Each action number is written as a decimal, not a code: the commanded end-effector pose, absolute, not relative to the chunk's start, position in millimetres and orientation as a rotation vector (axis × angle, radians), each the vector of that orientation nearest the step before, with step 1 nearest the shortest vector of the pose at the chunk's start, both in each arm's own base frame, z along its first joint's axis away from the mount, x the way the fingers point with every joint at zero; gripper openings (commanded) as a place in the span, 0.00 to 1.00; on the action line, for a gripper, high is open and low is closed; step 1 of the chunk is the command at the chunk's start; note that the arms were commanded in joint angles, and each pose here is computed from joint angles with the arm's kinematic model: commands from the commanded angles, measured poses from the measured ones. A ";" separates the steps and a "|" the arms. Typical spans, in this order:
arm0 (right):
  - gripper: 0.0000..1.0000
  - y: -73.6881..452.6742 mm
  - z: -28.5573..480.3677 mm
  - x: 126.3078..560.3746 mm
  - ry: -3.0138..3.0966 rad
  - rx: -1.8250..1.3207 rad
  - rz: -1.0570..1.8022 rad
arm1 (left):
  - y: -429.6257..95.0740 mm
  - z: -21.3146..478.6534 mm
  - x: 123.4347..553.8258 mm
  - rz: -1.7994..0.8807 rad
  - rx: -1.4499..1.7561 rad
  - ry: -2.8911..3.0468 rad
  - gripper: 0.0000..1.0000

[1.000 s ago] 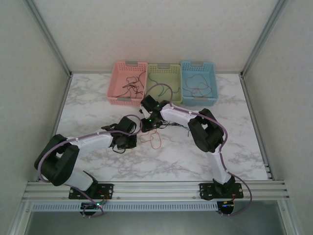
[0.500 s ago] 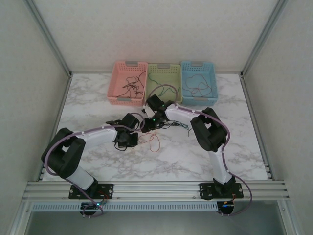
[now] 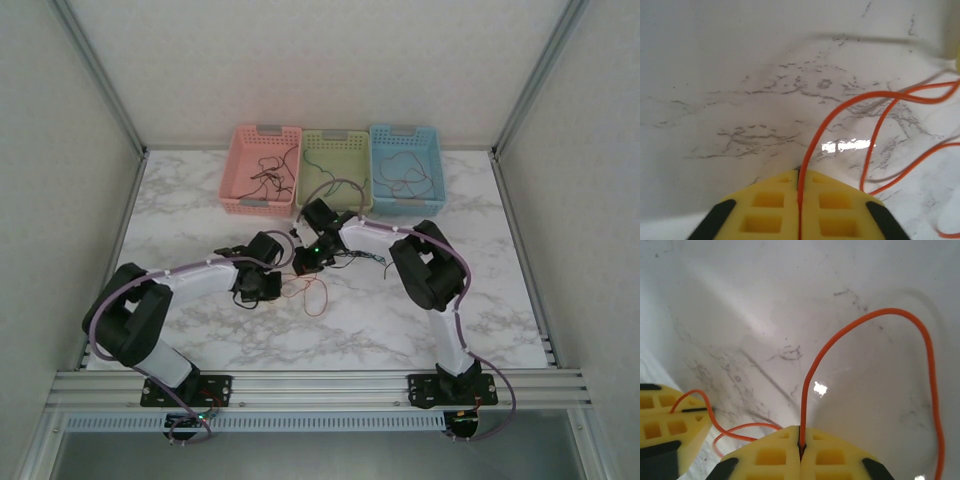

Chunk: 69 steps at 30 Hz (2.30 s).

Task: Untangle the cables

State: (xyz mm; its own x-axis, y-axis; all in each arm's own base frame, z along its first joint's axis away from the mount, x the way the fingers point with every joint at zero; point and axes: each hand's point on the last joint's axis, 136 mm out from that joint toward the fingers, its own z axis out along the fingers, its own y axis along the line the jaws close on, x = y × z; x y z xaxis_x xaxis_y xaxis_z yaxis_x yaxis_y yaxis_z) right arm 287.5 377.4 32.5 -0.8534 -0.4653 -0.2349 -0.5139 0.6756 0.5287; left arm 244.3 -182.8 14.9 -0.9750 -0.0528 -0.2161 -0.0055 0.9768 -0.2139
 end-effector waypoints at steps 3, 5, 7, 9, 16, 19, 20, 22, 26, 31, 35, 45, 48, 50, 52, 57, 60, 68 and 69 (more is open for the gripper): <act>0.00 364.2 136.7 324.1 2.566 -0.678 1.031 | -181.0 66.0 275.9 -0.390 -0.102 2.641 0.48; 0.00 349.2 172.1 343.8 2.492 -0.584 1.055 | -175.1 96.0 275.9 -0.412 -0.123 2.565 0.65; 0.00 332.8 206.7 363.9 2.418 -0.497 1.071 | -167.2 121.1 272.7 -0.420 -0.137 2.504 0.72; 0.00 312.5 241.0 387.2 2.343 -0.400 1.059 | -157.5 144.8 266.9 -0.431 -0.154 2.446 0.75; 0.00 230.7 341.6 471.9 2.128 -0.092 0.918 | -131.0 175.4 241.4 -0.442 -0.189 2.371 0.79; 0.00 193.5 377.4 505.8 2.040 0.005 0.792 | -123.1 168.4 232.4 -0.431 -0.203 2.378 0.79; 0.00 180.0 384.2 518.0 2.021 0.043 0.737 | -121.0 164.5 230.0 -0.429 -0.210 2.383 0.79; 0.00 155.2 387.6 538.0 2.016 0.133 0.651 | -118.7 156.5 226.5 -0.427 -0.220 2.395 0.79; 0.00 122.0 360.5 574.5 2.057 0.250 0.476 | -117.1 143.2 220.6 -0.438 -0.239 2.412 0.78; 0.00 99.2 299.5 608.0 2.123 0.311 0.286 | -117.1 135.6 216.3 -0.456 -0.252 2.423 0.78; 0.00 98.3 237.7 617.4 2.241 0.323 0.227 | -117.2 134.7 215.0 -0.462 -0.252 2.426 0.78; 0.50 94.6 168.8 588.8 2.412 0.376 0.188 | -119.2 138.0 213.4 -0.487 -0.247 2.421 0.78; 0.55 86.5 182.4 569.5 2.399 0.390 0.157 | -120.2 140.1 212.0 -0.506 -0.246 2.415 0.78; 0.55 87.8 189.6 551.9 2.400 0.383 0.177 | -121.5 141.3 211.5 -0.517 -0.244 2.413 0.78; 0.56 90.5 197.8 532.1 2.386 0.374 0.190 | -122.1 141.9 211.3 -0.525 -0.243 2.411 0.78; 0.58 89.6 198.0 481.2 2.403 0.367 0.231 | -124.6 144.9 209.9 -0.549 -0.231 2.407 0.77; 0.58 89.2 189.0 450.8 2.435 0.356 0.261 | -126.6 146.0 209.2 -0.564 -0.223 2.406 0.77; 0.56 112.8 113.7 368.1 2.648 0.305 0.377 | -126.6 149.1 208.0 -0.583 -0.224 2.386 0.74; 0.56 112.9 103.9 361.9 2.671 0.307 0.368 | -127.2 150.5 207.9 -0.589 -0.218 2.383 0.73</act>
State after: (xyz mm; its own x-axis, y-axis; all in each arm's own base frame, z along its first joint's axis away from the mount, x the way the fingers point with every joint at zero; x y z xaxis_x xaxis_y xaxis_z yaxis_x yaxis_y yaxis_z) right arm 376.5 104.8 120.6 -0.8590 0.2685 -0.4360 0.1552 0.9480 0.2779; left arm 209.2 -128.1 149.3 -0.7693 -0.2854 -0.5716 0.0014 0.8940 -0.4482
